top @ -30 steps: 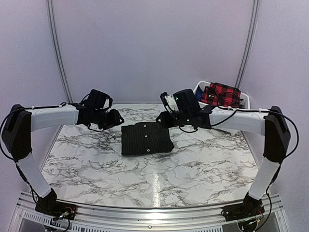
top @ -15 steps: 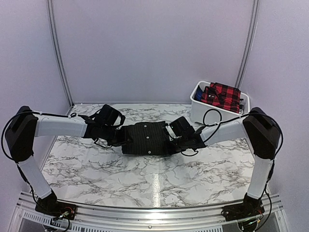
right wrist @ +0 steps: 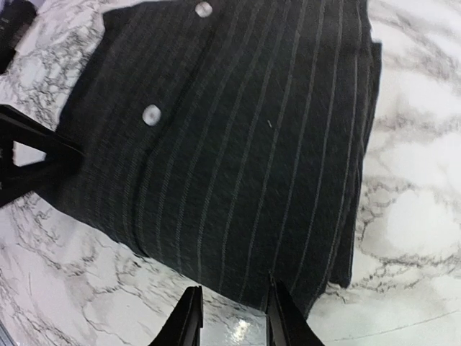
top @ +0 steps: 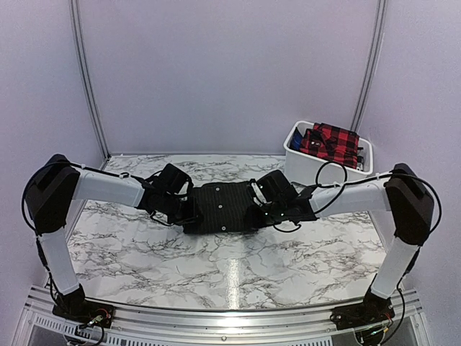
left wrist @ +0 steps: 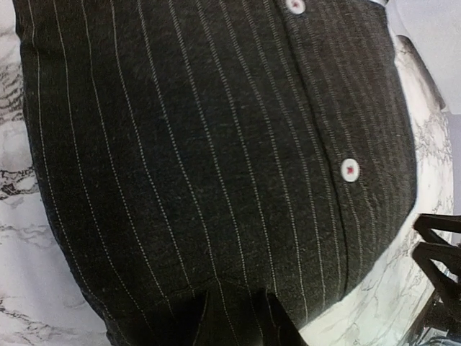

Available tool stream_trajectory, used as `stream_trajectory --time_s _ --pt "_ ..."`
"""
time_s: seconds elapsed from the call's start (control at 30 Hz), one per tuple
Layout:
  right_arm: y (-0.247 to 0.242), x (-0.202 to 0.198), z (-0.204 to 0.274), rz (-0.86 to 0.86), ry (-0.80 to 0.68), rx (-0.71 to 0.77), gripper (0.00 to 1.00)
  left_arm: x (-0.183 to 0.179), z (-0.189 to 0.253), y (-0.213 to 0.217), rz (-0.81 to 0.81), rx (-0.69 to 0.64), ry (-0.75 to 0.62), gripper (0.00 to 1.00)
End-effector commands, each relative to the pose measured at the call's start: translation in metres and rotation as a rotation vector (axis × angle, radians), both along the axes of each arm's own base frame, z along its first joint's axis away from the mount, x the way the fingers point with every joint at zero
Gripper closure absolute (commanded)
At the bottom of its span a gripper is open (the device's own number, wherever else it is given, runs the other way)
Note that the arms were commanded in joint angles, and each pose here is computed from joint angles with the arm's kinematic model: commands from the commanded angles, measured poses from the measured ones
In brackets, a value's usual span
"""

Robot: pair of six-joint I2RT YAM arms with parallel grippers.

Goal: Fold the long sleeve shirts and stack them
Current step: Smooth out the square-folded shirt at the center of the board.

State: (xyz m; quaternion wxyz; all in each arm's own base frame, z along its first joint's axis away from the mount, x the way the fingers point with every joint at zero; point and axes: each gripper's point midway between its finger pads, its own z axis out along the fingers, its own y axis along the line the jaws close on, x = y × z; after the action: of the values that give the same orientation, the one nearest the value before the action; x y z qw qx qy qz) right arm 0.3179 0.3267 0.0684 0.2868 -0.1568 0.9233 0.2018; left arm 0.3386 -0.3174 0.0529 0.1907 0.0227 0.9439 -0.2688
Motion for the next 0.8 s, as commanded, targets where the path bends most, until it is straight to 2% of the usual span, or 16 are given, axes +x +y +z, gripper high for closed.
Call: stream_trajectory --time_s 0.0,0.1,0.27,0.5,0.77 --pt "0.021 0.014 0.048 0.019 -0.107 0.011 0.72 -0.005 -0.031 0.009 0.049 0.049 0.064 0.75" --pt "0.033 0.018 0.043 0.042 -0.115 -0.026 0.67 -0.007 -0.033 0.011 0.054 0.052 0.067 0.75" --pt "0.046 0.030 0.016 0.050 -0.112 -0.101 0.60 -0.004 -0.006 0.012 0.059 0.024 0.013 0.74" --pt "0.024 0.026 -0.047 0.018 -0.048 -0.275 0.46 -0.009 0.026 0.026 0.095 -0.009 -0.033 0.72" --pt "0.019 0.018 -0.051 0.012 -0.045 -0.301 0.37 -0.006 0.017 0.049 0.129 0.006 -0.013 0.57"
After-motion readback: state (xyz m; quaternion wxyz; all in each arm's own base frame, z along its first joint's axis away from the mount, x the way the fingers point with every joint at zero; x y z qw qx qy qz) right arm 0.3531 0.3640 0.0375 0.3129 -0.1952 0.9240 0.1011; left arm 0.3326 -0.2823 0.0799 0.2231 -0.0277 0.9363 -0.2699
